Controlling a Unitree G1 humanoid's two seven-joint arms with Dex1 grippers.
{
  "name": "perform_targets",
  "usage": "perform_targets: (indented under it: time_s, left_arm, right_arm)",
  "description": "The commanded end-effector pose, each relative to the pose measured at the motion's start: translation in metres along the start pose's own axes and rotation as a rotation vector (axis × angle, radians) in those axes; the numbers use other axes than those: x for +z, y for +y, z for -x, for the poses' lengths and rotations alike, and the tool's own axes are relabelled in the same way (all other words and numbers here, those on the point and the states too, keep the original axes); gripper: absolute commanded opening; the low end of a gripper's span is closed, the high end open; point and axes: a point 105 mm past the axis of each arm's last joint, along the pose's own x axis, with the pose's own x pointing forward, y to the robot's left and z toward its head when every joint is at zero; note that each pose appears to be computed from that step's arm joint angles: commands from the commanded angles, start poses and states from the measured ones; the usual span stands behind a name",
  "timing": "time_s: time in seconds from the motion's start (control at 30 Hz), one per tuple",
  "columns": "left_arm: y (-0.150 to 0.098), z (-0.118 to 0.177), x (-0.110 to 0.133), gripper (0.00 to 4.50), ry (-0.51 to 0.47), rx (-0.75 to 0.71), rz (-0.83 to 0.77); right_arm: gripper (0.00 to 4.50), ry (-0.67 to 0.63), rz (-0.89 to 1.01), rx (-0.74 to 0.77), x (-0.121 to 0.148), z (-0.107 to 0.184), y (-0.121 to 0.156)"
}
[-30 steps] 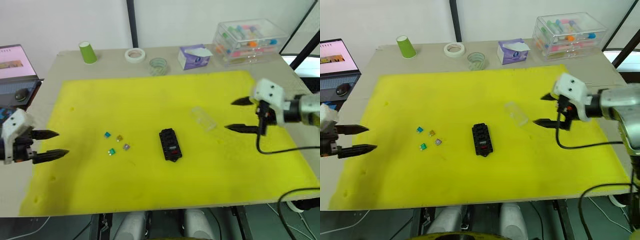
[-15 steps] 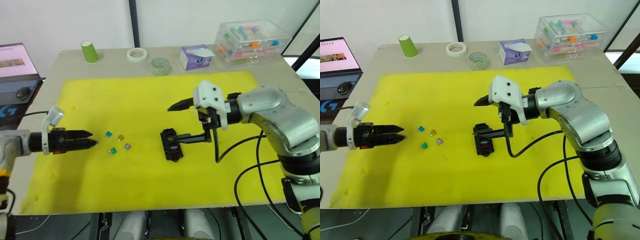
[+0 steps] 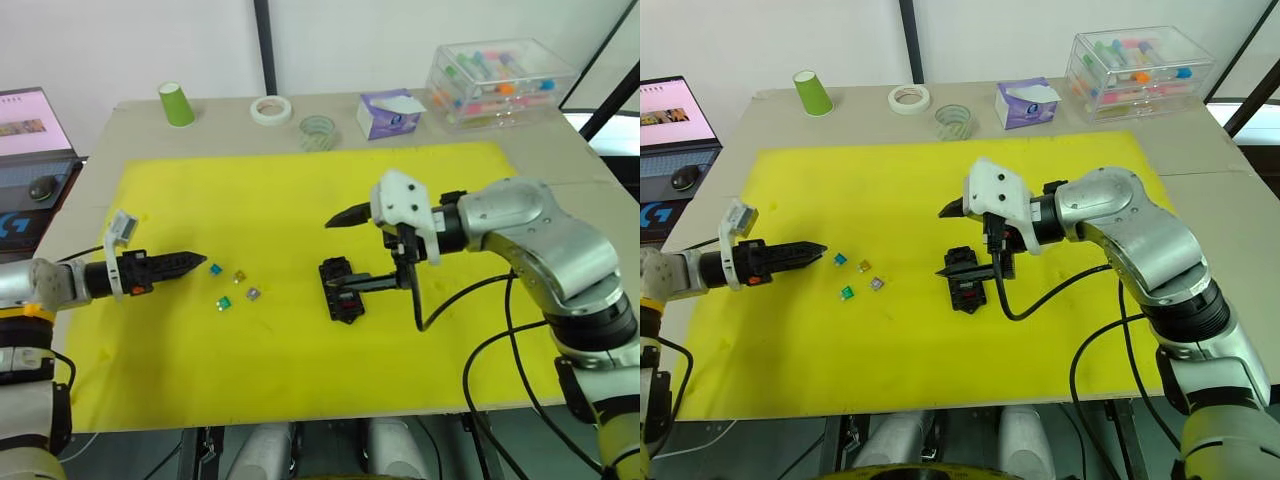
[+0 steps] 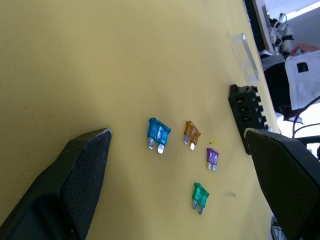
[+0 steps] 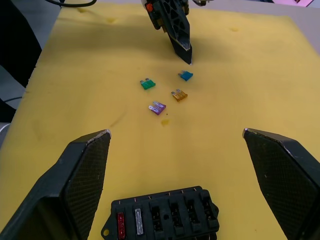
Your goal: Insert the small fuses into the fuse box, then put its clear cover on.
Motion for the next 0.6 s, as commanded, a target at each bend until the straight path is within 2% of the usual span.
perform_targets:
  time_s: [0.03, 0.6]
  left_arm:
    - [0.004, -0.012, -0.014, 4.5, 0.056, -0.016, 0.028]
    - [-0.007, -0.037, -0.022, 4.5, 0.139, -0.114, 0.021]
  right_arm:
    - [4.48, -0.001, 0.069, -0.015, 0.011, 0.004, 0.001]
    - [4.48, 0.065, 0.05, -0.047, 0.001, 0.005, 0.004]
